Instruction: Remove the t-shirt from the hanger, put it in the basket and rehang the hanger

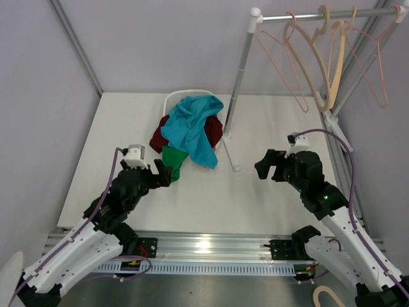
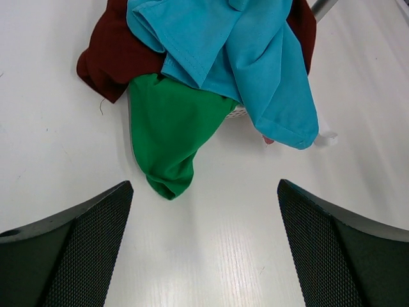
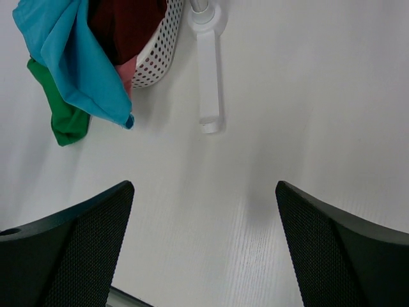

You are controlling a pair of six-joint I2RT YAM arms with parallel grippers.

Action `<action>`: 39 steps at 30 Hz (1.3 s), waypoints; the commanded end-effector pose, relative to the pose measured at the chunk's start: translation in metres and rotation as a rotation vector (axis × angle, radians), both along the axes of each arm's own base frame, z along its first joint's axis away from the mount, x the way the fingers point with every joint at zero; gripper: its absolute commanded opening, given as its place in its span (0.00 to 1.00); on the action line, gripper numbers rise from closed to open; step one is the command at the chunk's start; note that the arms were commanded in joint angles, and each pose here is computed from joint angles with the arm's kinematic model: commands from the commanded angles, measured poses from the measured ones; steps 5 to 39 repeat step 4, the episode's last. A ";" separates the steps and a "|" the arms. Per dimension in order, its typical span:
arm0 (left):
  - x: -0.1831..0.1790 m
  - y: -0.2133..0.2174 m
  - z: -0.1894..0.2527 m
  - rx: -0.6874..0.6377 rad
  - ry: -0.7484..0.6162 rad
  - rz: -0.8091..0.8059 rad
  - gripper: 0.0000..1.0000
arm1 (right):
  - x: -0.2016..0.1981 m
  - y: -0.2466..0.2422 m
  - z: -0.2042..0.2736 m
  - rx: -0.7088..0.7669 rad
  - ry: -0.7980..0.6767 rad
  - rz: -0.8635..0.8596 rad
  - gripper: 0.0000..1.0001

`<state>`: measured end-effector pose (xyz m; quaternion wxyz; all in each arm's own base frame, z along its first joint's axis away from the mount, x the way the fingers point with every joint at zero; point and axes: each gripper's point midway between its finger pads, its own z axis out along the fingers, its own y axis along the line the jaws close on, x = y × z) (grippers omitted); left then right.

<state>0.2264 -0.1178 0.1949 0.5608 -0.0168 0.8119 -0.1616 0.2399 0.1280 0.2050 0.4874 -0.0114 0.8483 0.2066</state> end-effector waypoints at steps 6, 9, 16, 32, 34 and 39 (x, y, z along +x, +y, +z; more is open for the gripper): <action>0.003 -0.007 0.007 -0.043 -0.023 -0.013 0.99 | 0.004 0.013 0.021 0.062 -0.072 0.044 0.97; 0.003 -0.007 0.007 -0.043 -0.023 -0.013 0.99 | 0.004 0.013 0.021 0.062 -0.072 0.044 0.97; 0.003 -0.007 0.007 -0.043 -0.023 -0.013 0.99 | 0.004 0.013 0.021 0.062 -0.072 0.044 0.97; 0.003 -0.007 0.007 -0.043 -0.023 -0.013 0.99 | 0.004 0.013 0.021 0.062 -0.072 0.044 0.97; 0.003 -0.007 0.007 -0.043 -0.023 -0.013 0.99 | 0.004 0.013 0.021 0.062 -0.072 0.044 0.97; 0.003 -0.007 0.007 -0.043 -0.023 -0.013 0.99 | 0.004 0.013 0.021 0.062 -0.072 0.044 0.97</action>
